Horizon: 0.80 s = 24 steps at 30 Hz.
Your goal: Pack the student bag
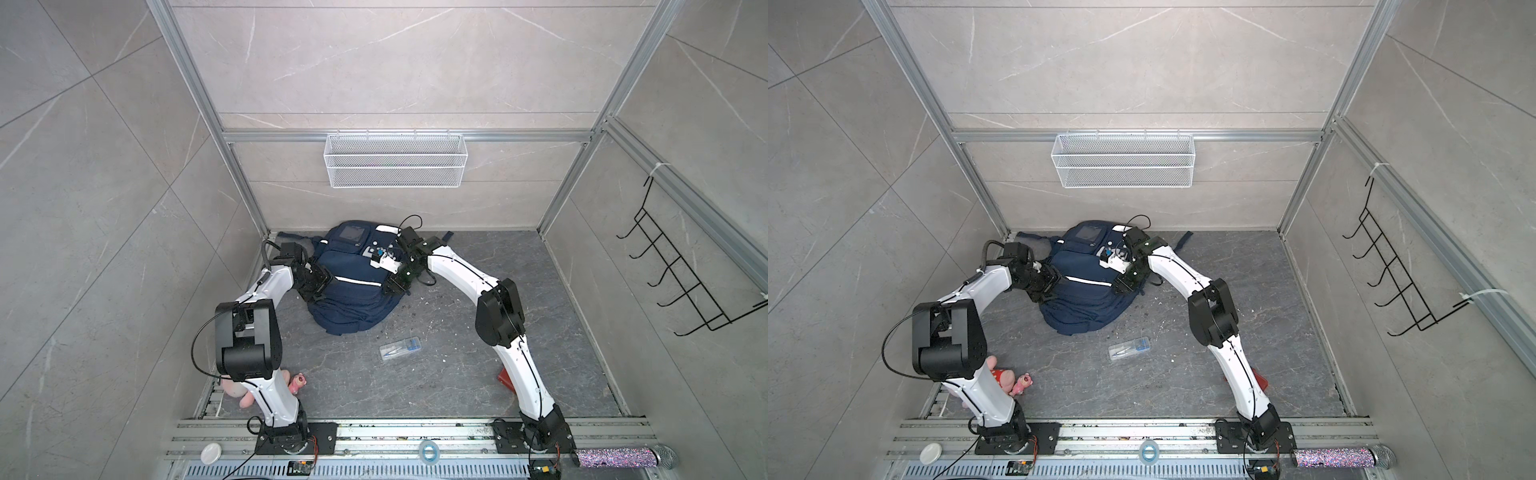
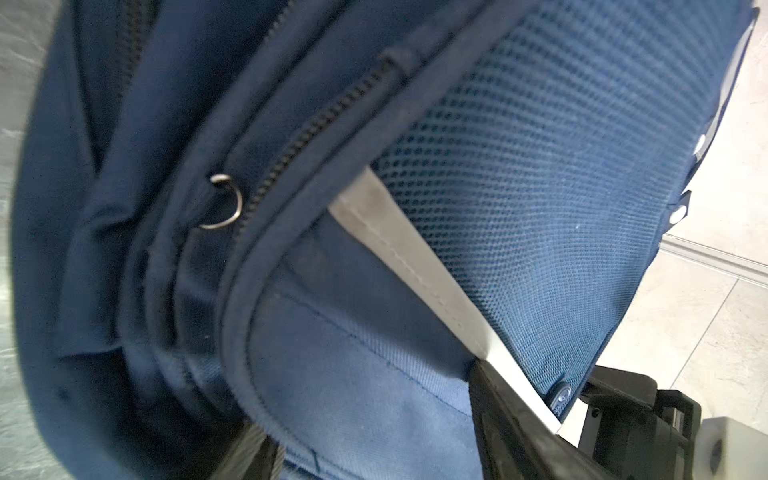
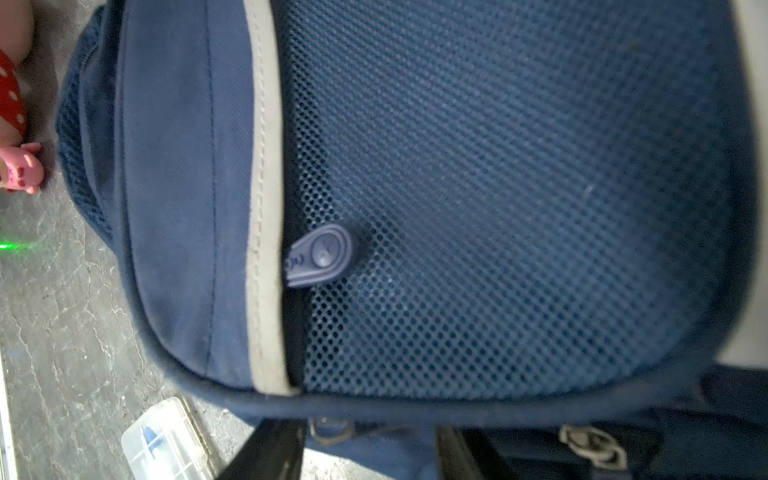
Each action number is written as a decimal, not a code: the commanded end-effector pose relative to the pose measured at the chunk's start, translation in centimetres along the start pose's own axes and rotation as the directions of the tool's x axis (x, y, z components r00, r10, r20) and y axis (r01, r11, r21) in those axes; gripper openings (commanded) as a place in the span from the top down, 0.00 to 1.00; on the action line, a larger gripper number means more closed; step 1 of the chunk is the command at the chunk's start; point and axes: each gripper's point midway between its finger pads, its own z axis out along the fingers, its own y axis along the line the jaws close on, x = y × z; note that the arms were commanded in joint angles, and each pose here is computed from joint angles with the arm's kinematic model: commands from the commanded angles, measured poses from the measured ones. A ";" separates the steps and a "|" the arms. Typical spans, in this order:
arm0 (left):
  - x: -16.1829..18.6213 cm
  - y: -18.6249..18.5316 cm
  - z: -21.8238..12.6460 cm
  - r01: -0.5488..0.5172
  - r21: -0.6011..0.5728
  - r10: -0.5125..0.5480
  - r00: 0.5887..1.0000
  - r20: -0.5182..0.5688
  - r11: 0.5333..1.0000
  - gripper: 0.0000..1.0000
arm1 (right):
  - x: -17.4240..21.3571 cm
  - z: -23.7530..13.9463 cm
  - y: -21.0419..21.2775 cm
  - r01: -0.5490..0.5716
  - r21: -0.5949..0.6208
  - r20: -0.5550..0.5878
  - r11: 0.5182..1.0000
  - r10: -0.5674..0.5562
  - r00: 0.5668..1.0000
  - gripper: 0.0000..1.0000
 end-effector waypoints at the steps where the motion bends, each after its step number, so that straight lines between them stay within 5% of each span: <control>1: 1.0 -0.3 0.5 0.009 0.035 -0.007 0.999 -0.039 0.999 0.31 | 0.9 1.0 1.6 0.022 -0.029 -0.042 0.999 -0.023 0.999 0.52; 8: 1.4 -0.1 0.4 0.011 0.038 -0.010 0.999 -0.040 0.999 0.31 | 0.4 0.1 2.0 0.040 -0.015 -0.018 0.999 -0.040 0.999 0.60; 18: 1.9 0.3 0.2 -0.006 0.026 0.007 0.999 -0.046 1.000 0.31 | -1.7 -0.9 0.0 0.050 0.092 0.055 0.994 -0.055 0.997 0.55; 24: 1.7 0.4 -0.1 -0.054 -0.003 0.054 0.997 -0.053 0.999 0.31 | -1.7 -2.6 -0.8 0.047 0.145 0.079 0.988 -0.058 0.995 0.28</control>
